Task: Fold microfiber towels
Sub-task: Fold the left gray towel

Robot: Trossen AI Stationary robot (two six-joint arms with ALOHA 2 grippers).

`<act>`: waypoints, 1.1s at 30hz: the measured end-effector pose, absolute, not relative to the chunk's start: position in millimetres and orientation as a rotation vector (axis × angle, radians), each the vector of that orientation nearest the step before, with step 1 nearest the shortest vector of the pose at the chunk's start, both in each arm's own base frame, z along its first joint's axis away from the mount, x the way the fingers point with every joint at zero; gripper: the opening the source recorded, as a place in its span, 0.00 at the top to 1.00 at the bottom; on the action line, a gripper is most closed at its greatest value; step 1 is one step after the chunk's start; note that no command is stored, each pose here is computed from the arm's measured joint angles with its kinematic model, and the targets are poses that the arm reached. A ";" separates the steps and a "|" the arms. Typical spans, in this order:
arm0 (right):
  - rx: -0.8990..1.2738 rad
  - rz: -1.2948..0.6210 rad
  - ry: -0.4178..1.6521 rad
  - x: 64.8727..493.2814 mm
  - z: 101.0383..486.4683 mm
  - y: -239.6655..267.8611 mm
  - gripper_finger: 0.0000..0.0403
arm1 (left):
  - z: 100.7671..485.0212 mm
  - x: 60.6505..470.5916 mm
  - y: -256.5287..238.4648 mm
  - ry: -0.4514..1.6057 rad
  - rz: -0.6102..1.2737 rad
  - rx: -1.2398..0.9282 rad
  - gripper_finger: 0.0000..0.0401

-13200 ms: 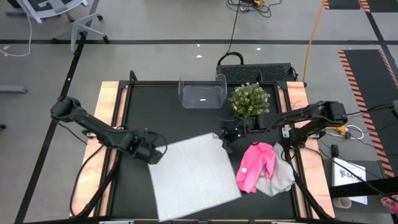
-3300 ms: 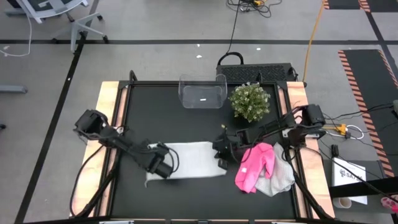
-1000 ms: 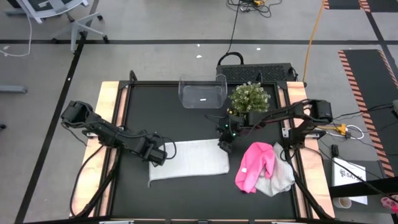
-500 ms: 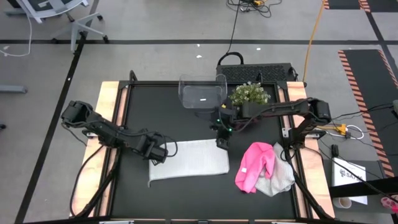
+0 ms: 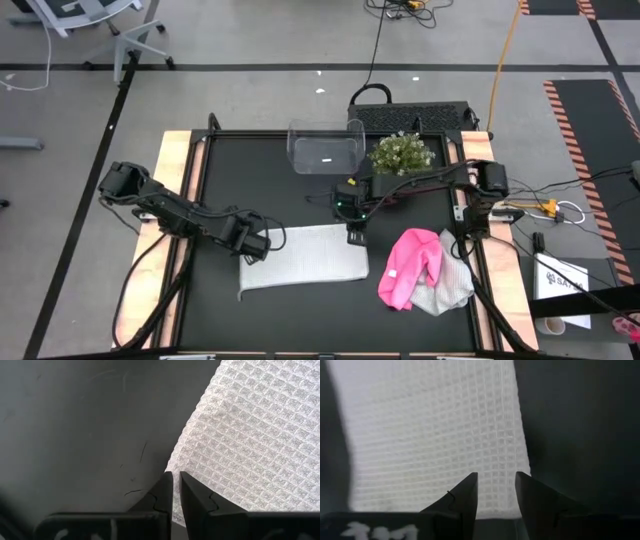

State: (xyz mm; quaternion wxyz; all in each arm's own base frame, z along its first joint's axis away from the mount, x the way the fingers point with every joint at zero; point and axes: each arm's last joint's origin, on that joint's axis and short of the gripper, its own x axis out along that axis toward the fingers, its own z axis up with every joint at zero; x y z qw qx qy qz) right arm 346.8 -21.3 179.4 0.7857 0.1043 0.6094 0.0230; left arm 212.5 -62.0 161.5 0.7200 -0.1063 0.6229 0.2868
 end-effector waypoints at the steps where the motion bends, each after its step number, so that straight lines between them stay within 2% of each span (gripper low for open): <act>1: 0.224 0.051 1.331 348.0 173.9 -21.4 0.69 | 161.5 212.6 -62.0 1.376 0.634 -0.235 0.91; 8: 0.234 0.050 1.401 351.0 153.1 -21.7 0.69 | 161.5 212.6 -62.0 1.375 0.636 -0.238 0.91; 16: 0.241 0.043 1.407 350.6 152.2 -22.2 0.69 | 161.5 212.5 -62.0 1.378 0.632 -0.232 0.91; 27: 0.247 0.023 1.311 342.4 187.6 -21.9 0.69 | 161.5 213.5 -62.3 1.366 0.634 -0.244 0.91; 33: 0.229 0.002 1.272 345.8 188.7 -23.7 0.69 | 161.7 217.8 -63.0 1.317 0.628 -0.251 0.91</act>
